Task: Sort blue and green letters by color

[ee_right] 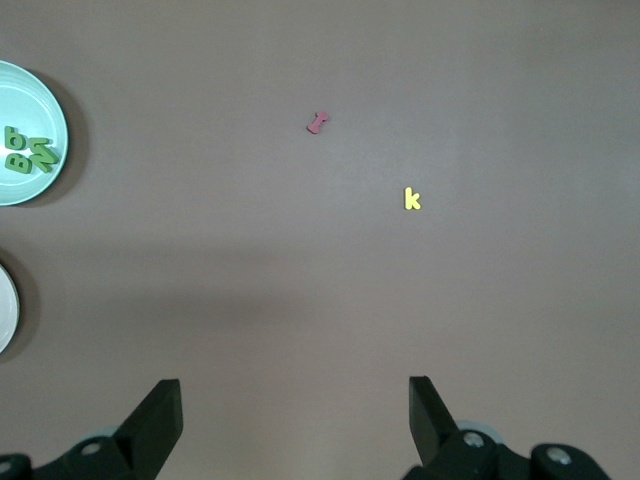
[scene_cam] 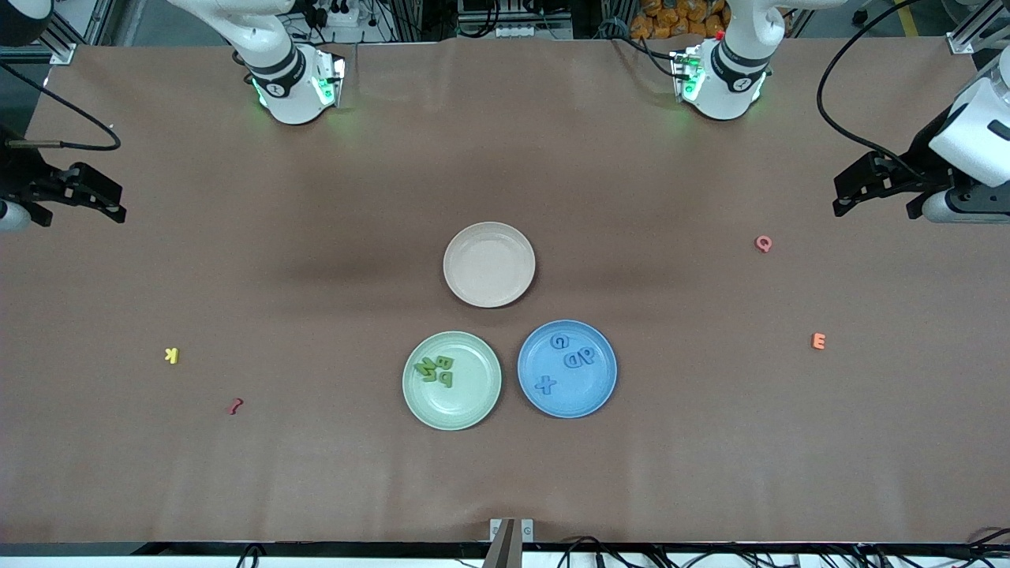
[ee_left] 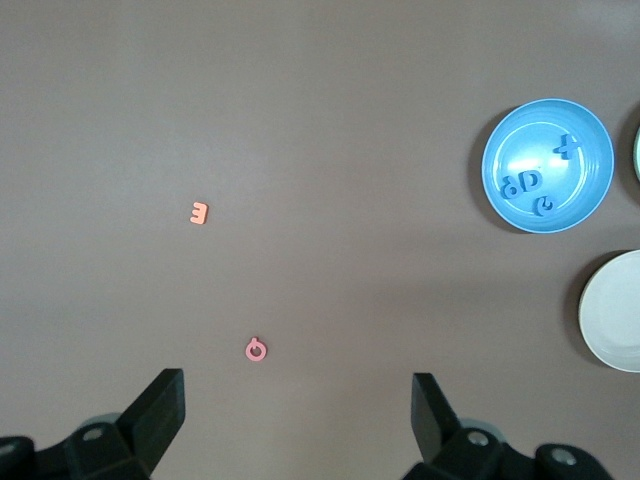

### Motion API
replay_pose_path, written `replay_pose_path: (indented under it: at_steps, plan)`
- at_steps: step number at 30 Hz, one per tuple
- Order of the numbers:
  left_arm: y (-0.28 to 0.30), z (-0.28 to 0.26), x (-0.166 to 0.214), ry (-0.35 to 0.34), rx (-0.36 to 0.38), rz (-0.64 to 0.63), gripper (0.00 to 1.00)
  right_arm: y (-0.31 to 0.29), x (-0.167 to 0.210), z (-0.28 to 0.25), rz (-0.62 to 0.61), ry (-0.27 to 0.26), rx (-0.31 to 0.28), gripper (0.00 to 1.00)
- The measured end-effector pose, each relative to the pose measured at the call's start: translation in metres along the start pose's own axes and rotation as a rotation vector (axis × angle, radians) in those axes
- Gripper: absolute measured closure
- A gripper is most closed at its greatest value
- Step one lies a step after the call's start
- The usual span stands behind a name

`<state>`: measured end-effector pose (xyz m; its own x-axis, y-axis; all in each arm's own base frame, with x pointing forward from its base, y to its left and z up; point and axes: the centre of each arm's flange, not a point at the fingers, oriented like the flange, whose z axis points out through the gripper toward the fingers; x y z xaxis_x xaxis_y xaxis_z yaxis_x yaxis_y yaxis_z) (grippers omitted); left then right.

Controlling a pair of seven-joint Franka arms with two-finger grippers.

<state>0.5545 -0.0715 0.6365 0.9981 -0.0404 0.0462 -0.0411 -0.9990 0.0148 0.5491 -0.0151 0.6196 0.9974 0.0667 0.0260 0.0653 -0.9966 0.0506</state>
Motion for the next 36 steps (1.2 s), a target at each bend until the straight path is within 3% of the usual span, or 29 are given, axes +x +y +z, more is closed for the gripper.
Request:
replay_pose_path:
  at_steps: [19,26,36]
  plan:
    - [-0.004,0.0028,0.0018,-0.004,0.006,-0.006,0.0,-0.004,-0.0036,-0.0084,-0.007,0.025,0.0,0.0]
    - [-0.0049,0.004,0.0025,-0.006,0.009,-0.006,0.0,-0.0092,-0.0032,-0.0085,-0.003,0.03,0.057,0.0]
    - [-0.0075,0.0042,0.0031,-0.004,0.025,-0.006,0.0,-0.0096,-0.0035,-0.0075,-0.002,0.026,0.062,0.0]
